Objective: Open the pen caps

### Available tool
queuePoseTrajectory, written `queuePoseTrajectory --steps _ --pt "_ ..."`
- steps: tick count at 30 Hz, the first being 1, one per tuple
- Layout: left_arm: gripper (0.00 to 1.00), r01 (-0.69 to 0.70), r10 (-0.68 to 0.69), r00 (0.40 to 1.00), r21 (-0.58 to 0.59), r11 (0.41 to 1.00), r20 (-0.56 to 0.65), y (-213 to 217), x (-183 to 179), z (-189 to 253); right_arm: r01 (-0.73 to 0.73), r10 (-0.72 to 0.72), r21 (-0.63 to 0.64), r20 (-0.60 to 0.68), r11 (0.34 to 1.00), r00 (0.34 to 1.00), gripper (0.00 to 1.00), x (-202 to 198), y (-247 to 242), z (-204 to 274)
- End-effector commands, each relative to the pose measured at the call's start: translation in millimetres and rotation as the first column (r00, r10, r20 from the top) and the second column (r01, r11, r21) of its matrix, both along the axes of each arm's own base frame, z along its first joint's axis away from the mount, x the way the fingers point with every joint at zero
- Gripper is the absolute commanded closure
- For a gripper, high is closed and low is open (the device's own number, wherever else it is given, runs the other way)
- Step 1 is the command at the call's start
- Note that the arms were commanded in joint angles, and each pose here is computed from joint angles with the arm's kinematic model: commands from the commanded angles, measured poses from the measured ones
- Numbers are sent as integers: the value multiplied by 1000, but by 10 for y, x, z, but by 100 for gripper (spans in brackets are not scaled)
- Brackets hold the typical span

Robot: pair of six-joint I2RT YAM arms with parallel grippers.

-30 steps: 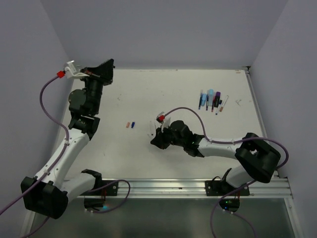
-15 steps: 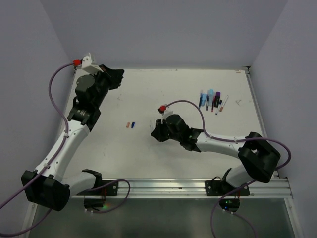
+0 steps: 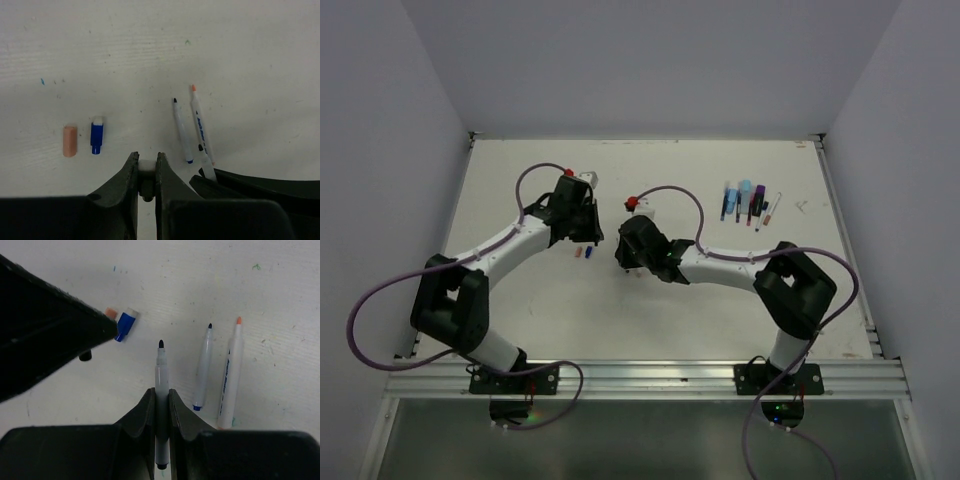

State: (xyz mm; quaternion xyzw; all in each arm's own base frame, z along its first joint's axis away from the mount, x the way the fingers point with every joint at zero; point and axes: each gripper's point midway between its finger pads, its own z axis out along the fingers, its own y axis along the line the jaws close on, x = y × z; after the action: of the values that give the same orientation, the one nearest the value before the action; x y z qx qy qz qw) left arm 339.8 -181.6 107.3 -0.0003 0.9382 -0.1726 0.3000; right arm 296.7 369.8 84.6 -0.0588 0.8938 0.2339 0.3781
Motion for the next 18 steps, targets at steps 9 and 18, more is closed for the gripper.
queuePoseTrajectory --steps 9,18 --pt "84 34 -25 996 107 994 -81 7 68 -385 99 -100 -45 -38 994 994 93 154 111 -333" --pt "80 40 -26 993 118 992 -118 -42 113 -600 129 -130 -39 -36 991 991 85 225 156 -440"
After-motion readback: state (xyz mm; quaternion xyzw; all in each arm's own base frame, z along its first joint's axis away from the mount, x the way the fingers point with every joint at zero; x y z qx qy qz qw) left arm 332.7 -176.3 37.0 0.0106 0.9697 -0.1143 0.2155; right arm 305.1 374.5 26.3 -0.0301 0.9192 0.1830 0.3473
